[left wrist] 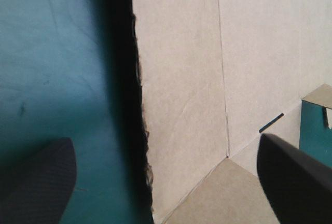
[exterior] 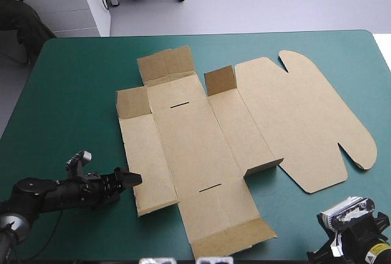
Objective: Fold the box
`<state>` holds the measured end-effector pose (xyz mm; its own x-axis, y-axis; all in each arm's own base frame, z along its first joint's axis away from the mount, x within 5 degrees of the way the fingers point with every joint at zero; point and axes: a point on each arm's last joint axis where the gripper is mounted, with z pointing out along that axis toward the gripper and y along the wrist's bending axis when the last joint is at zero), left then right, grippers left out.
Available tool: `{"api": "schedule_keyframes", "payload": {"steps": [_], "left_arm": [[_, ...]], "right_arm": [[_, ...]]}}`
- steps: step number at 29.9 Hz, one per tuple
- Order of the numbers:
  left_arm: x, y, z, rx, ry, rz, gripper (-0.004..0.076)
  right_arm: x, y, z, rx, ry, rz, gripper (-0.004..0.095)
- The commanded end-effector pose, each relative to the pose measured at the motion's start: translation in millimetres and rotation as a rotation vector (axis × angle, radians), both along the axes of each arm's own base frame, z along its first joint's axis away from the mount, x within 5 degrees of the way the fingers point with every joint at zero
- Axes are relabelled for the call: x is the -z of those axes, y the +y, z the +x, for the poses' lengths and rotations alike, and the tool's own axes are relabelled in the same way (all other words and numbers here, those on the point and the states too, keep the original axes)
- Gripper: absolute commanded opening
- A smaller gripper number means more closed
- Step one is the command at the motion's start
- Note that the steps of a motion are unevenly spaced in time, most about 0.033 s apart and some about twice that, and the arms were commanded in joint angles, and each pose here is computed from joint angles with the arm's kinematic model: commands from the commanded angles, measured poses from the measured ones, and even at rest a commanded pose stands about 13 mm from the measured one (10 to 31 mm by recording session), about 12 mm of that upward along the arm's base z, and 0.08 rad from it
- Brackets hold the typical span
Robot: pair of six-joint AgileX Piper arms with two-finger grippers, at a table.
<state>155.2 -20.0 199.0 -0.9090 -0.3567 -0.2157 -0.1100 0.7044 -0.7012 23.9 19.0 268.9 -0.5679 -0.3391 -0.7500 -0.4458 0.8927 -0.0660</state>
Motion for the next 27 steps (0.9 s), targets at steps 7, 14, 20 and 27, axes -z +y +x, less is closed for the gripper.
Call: {"api": "schedule_keyframes", "payload": {"steps": [7, 14, 20, 27], "left_arm": [[-9, -1, 7, -0.026, -0.047, -0.035, 0.0674], [-9, 1, 9, -0.060, -0.053, -0.027, 0.0674], [-8, 2, 10, -0.080, -0.041, -0.026, 0.0674], [5, 2, 22, -0.079, 0.010, -0.105, 0.0674]], "right_arm": [[-11, 1, 4, -0.001, -0.068, 0.022, -0.0019], [-11, 1, 4, -0.001, -0.068, 0.022, -0.0019], [-11, 1, 4, -0.001, -0.068, 0.022, -0.0019], [-11, 1, 4, -0.001, -0.068, 0.022, -0.0019]]}}
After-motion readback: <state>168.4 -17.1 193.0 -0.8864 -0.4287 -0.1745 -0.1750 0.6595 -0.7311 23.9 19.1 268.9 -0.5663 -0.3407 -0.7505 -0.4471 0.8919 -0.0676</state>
